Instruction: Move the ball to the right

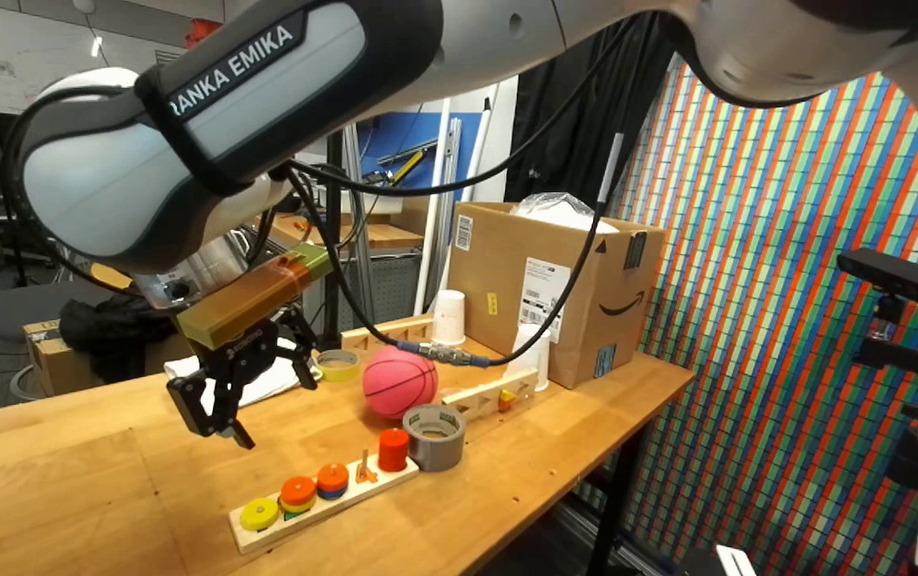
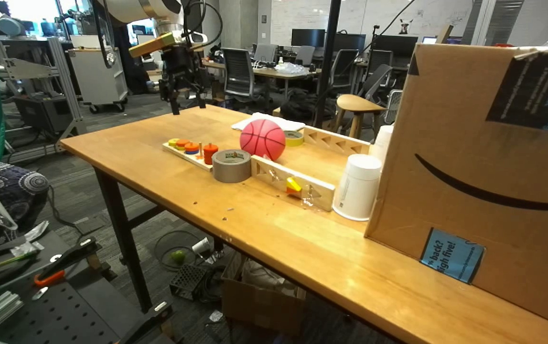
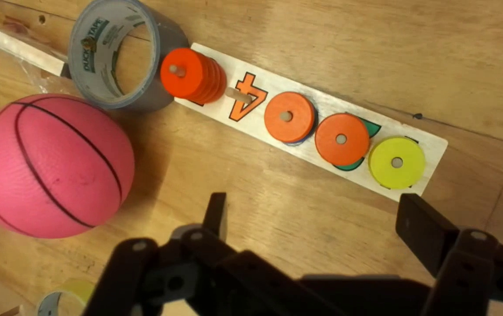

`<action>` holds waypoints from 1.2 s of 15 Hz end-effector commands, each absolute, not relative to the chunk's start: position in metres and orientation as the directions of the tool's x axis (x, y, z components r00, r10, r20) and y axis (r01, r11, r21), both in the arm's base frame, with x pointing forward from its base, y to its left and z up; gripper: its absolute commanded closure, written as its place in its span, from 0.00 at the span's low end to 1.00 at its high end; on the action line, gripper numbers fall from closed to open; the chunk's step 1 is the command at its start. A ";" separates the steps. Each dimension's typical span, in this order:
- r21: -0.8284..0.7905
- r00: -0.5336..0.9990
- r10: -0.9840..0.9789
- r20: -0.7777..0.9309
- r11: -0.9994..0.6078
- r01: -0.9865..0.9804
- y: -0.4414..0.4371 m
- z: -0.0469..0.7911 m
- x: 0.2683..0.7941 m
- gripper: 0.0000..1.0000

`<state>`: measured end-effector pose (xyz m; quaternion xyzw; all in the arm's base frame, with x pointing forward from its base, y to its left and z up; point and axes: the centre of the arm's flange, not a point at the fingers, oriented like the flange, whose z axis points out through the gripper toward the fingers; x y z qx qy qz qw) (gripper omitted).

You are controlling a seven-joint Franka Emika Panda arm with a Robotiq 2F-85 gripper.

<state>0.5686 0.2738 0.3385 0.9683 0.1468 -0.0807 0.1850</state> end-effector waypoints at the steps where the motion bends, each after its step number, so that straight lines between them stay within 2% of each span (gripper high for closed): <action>1: 0.313 0.946 0.249 -0.209 -0.899 0.306 0.273 0.331 0.567 0.00; 18: 0.321 0.959 0.151 -0.240 -0.920 0.225 0.176 0.294 0.617 0.00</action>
